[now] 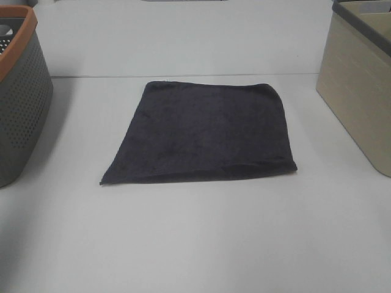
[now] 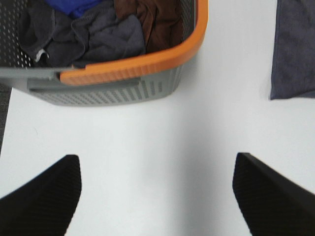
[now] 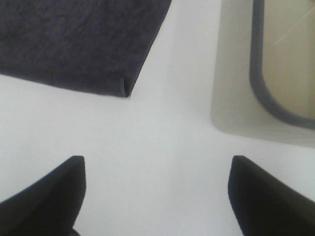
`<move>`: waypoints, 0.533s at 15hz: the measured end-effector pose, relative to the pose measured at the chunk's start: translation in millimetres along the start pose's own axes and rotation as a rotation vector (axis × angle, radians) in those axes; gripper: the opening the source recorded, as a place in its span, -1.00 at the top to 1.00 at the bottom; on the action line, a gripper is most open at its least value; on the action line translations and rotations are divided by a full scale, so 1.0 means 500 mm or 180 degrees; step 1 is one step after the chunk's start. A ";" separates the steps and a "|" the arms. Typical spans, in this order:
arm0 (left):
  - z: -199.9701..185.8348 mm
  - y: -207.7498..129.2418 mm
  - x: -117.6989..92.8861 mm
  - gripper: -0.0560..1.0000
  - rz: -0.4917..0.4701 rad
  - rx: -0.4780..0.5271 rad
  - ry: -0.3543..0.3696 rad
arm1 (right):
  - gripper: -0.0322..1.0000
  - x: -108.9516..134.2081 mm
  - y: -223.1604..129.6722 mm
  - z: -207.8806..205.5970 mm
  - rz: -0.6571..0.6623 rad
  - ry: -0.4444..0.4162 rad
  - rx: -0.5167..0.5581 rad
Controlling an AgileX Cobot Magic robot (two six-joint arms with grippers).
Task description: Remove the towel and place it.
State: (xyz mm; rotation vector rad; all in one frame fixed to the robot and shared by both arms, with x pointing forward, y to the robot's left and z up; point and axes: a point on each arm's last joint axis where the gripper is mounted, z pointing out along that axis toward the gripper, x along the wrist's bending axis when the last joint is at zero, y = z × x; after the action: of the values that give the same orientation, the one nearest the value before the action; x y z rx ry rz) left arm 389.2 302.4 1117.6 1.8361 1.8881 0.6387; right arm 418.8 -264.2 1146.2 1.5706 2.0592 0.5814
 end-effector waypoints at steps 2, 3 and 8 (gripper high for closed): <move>-0.003 -0.086 0.003 -0.59 -0.0009 -0.0025 -0.0004 | -0.57 0.009 -0.069 0.016 0.0033 0.0054 0.0072; -0.019 -0.153 0.005 -0.59 -0.0028 -0.0194 -0.0012 | -0.57 0.017 -0.135 0.018 0.0068 0.0119 0.0005; -0.060 -0.247 0.009 -0.59 -0.0074 -0.0707 -0.0059 | -0.57 0.035 -0.250 0.008 0.0210 0.0319 -0.0211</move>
State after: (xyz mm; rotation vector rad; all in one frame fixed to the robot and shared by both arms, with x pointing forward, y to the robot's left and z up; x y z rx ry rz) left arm 272.1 303.6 1067.7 1.6716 1.7469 0.7865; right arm 321.9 -278.3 1066.2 1.6059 2.0442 0.7590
